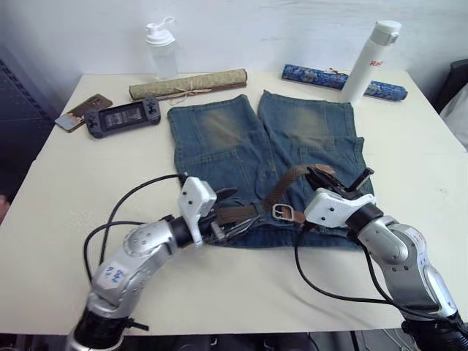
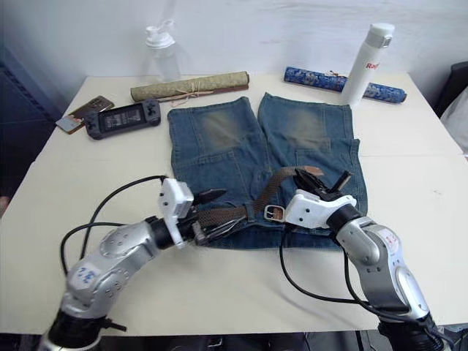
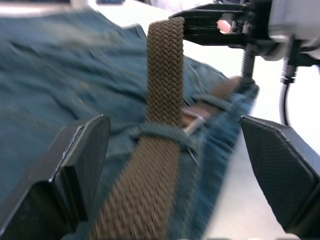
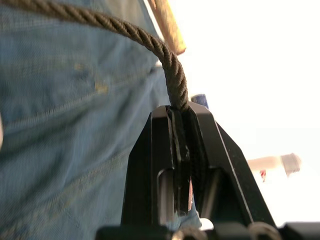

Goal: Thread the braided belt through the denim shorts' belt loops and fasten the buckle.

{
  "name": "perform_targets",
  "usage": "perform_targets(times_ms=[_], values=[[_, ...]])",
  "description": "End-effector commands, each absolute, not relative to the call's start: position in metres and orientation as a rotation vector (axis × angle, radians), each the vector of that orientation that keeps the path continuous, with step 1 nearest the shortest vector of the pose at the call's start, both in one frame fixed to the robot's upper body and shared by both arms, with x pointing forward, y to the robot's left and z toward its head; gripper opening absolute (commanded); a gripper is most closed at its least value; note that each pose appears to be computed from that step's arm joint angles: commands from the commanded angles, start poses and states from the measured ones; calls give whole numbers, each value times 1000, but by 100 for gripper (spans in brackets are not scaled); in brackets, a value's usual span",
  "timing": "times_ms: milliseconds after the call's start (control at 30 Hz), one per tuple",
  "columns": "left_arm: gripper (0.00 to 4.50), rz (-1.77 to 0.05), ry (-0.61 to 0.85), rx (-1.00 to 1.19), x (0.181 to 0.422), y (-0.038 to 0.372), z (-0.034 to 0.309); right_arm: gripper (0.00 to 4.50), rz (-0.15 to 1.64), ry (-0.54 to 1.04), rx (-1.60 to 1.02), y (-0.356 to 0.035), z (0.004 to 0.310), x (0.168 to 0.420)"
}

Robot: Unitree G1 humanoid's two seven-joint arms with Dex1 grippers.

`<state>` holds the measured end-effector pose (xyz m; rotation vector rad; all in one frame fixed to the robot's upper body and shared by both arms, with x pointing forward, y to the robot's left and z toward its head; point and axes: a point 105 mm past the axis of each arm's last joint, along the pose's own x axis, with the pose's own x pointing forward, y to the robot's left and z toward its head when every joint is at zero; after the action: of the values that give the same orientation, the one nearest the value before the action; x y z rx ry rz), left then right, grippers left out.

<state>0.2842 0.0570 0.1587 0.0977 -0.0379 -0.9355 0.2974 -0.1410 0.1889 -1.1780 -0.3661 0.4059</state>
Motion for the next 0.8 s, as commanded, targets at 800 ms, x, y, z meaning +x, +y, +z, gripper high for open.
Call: perform_targets(times_ms=[800], values=[[450, -859, -155, 408, 306, 5, 184, 5, 478, -479, -1253, -98, 204, 283]])
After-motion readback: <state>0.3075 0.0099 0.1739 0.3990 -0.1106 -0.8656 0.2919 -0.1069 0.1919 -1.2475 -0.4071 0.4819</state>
